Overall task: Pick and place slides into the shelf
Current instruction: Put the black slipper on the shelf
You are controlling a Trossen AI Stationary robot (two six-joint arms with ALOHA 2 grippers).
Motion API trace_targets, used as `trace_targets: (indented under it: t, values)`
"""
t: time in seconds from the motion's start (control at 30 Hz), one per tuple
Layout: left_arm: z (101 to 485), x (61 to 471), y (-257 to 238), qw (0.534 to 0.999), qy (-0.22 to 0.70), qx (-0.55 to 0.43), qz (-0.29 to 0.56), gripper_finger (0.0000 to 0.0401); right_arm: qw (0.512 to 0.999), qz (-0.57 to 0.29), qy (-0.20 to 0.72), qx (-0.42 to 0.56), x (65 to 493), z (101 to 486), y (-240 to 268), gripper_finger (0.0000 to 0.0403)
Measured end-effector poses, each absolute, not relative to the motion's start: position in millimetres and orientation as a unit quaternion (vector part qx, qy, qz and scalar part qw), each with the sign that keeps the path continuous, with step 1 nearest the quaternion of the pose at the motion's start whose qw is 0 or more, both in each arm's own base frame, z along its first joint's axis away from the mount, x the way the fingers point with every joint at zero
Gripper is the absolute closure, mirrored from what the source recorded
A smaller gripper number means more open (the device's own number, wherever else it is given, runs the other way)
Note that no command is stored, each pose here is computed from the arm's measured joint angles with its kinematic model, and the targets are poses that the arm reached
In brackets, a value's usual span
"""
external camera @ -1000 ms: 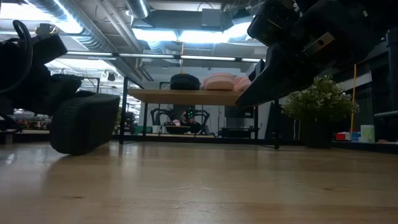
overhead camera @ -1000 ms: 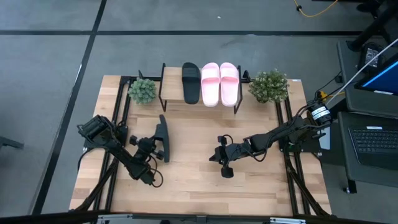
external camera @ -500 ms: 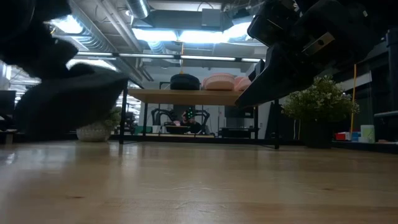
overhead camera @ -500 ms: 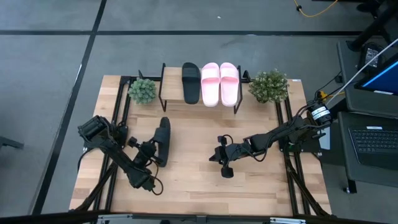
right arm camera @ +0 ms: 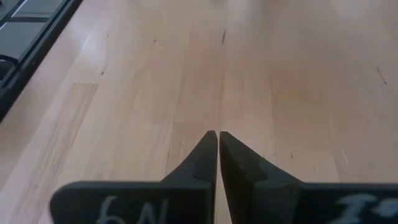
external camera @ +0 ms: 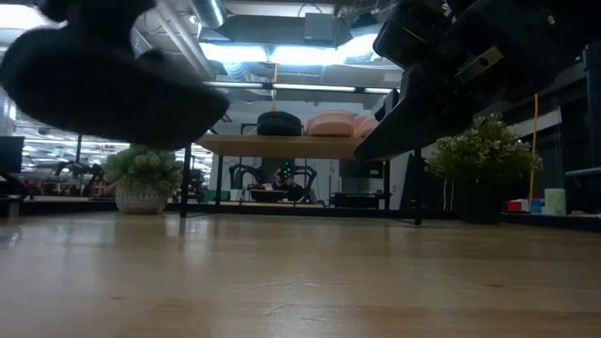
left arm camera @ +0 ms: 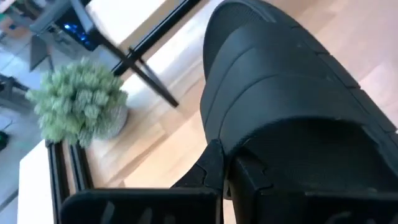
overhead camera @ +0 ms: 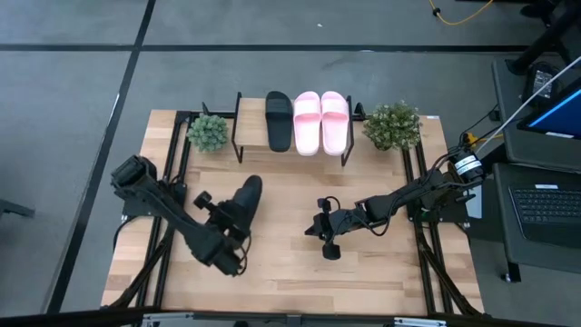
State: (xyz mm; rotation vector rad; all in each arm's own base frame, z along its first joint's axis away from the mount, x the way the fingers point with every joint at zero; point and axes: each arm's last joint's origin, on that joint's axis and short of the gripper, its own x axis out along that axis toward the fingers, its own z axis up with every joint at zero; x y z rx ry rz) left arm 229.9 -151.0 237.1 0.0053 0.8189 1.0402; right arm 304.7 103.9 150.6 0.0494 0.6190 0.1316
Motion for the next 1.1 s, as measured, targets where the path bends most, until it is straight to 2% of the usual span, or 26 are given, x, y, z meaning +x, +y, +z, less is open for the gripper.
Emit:
trace_targets:
  t: [0.33, 0.7, 0.9, 1.1]
  values:
    - [297.8, 251.2, -122.8, 0.802, 0.398, -0.009, 0.446, 0.0401, 0.951, 0.065, 0.302, 0.025, 305.0, 150.8, 104.0, 0.0382]
    - [371.0, 277.0, -81.5, 0.822, 0.378, 0.054, 0.423, 0.0401, 0.951, 0.064, 0.303, 0.029, 304.9, 150.8, 104.1, 0.0382]
    - [395.4, 284.5, -38.2, 0.801, 0.383, 0.078, 0.454, 0.0401, 0.950, 0.062, 0.303, 0.036, 305.0, 150.6, 104.1, 0.0382]
    - [399.3, 286.3, 11.1, 0.757, 0.419, 0.095, 0.493, 0.0401, 0.950, 0.062, 0.303, 0.036, 305.0, 150.6, 104.1, 0.0382]
